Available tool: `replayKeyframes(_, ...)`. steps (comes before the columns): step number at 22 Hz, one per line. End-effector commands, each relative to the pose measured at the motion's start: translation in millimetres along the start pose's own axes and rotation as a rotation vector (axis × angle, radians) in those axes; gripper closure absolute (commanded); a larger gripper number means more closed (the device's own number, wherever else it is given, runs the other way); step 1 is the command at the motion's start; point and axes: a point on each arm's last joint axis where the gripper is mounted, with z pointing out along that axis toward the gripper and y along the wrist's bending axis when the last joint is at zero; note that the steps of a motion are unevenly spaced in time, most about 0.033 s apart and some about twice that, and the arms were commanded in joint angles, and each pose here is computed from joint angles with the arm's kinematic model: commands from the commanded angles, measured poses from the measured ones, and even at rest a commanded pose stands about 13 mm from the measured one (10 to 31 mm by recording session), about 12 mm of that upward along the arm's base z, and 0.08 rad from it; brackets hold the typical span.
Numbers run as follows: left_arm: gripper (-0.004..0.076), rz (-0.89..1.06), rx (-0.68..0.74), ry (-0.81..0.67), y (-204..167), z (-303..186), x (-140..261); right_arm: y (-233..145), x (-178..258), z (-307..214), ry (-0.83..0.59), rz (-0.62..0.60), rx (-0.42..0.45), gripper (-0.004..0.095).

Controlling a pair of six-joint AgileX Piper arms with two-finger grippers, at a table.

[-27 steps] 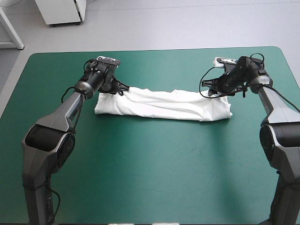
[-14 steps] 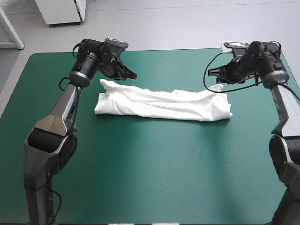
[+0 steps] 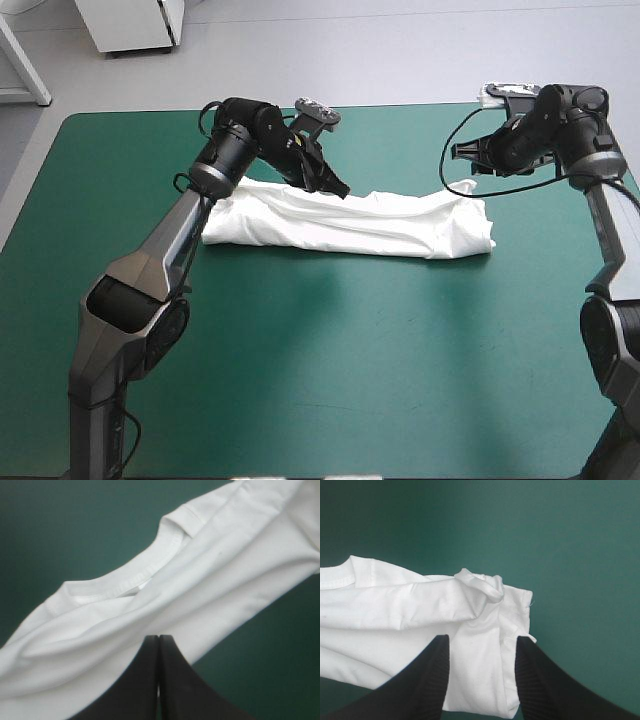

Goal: Fold the cloth

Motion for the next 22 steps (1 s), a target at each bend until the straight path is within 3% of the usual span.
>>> replayKeyframes(1,0.0746,0.028,0.060,-0.027,-21.2,-14.2,-5.9,2.0,-7.6,-37.3,-0.122,-0.004,-0.001,0.0507)
replayKeyframes(17,0.0746,-0.034,0.084,0.198,-10.8,96.6,17.2,-47.1,-8.9,-43.2,-0.152,0.177,-0.064,0.0507)
replayKeyframes(19,0.0746,-0.047,0.101,0.201,-11.8,100.0,17.9,-47.8,-9.2,-32.5,-0.134,0.202,-0.094,0.0502)
replayKeyframes(22,0.0746,-0.055,0.112,0.198,-12.9,99.9,17.6,-42.8,10.9,12.9,0.037,0.242,-0.234,0.0350)
